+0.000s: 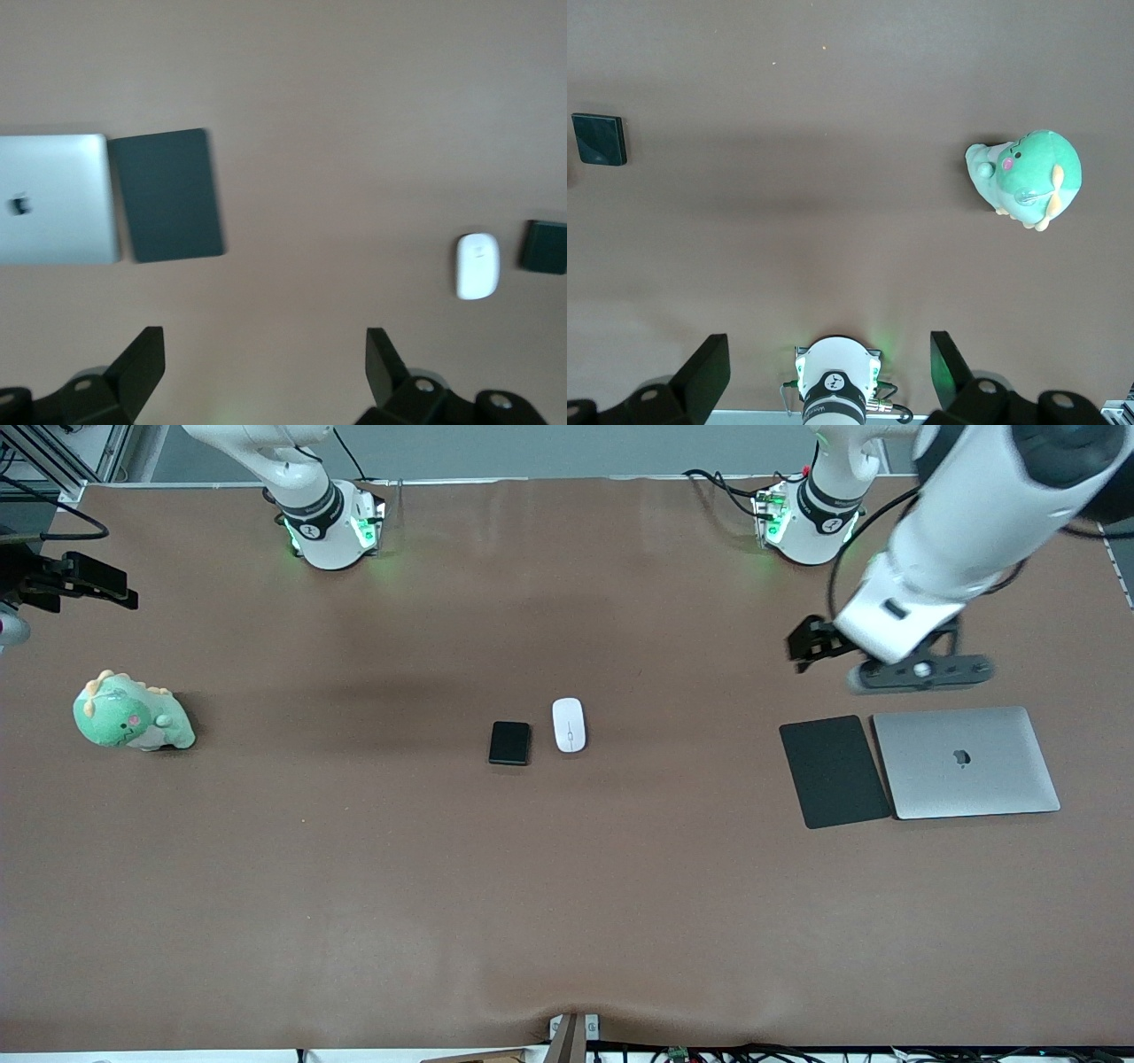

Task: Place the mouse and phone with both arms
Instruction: 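Move the left gripper over the white mouse and lower it, then grasp the white mouse with the left gripper while the right gripper reaches out, then carry the mouse to the mouse pad while the right gripper nears the phone, then release the mouse on the pad while the right gripper lowers onto the phone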

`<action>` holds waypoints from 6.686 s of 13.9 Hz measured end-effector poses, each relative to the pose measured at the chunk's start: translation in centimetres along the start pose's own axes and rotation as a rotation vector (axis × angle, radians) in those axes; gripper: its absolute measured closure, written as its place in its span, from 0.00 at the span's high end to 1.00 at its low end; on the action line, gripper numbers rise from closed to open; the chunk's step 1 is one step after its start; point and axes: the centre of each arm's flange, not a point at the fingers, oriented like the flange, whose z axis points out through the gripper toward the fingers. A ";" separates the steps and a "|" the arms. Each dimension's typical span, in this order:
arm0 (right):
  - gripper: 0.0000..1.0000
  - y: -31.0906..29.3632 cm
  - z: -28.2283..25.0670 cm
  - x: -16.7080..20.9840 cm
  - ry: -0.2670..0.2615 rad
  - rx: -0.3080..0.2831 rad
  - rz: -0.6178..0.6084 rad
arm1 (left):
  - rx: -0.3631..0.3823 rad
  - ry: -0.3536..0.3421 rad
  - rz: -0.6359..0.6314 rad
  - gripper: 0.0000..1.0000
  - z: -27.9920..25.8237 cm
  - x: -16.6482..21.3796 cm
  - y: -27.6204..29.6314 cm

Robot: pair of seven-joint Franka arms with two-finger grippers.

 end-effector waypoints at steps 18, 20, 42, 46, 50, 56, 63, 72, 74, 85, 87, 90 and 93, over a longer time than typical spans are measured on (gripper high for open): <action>1.00 0.0 0.6 0.7 -0.010 0.003 -0.002 | -0.027 -0.003 -0.044 1.00 31.0 -6.8 25.9; 1.00 -0.1 1.4 1.5 -0.023 0.003 -0.009 | -0.027 0.014 -0.061 0.96 33.2 -7.5 26.8; 1.00 -7.9 11.4 9.9 -0.150 0.084 -0.135 | -0.009 0.012 -0.062 0.62 39.8 -8.7 27.5; 1.00 -8.6 14.2 10.7 -0.167 0.137 -0.079 | -0.017 0.075 -0.139 0.62 34.3 -3.3 24.1; 1.00 -12.9 14.4 10.6 -0.161 0.129 -0.025 | 0.064 0.125 -0.192 0.62 25.0 2.9 15.6; 1.00 -18.7 15.5 11.5 -0.091 0.141 -0.010 | 0.196 0.036 -0.197 0.62 22.4 9.1 -1.7; 1.00 -24.8 19.2 12.8 -0.065 0.125 -0.020 | 0.173 0.036 -0.247 0.62 33.2 6.6 -15.1; 1.00 -32.6 26.0 13.3 0.040 0.122 -0.027 | 0.154 0.073 -0.183 0.62 38.0 2.8 -20.5; 1.00 -34.4 28.3 13.3 0.062 0.120 -0.026 | 0.147 0.071 -0.164 0.62 38.0 2.4 -19.4; 1.00 -40.0 38.2 12.7 0.137 0.118 0.007 | 0.132 0.075 -0.134 0.85 38.2 2.1 -18.9; 1.00 -40.4 40.5 12.4 0.139 0.112 0.035 | 0.124 0.111 -0.155 1.00 36.8 3.2 -19.9; 1.00 -40.5 41.7 12.4 0.127 0.106 0.078 | 0.122 0.233 -0.163 1.00 31.0 5.7 -20.2; 1.00 -40.4 41.9 12.4 0.123 0.104 0.094 | 0.139 0.296 -0.177 1.00 25.6 7.0 -19.1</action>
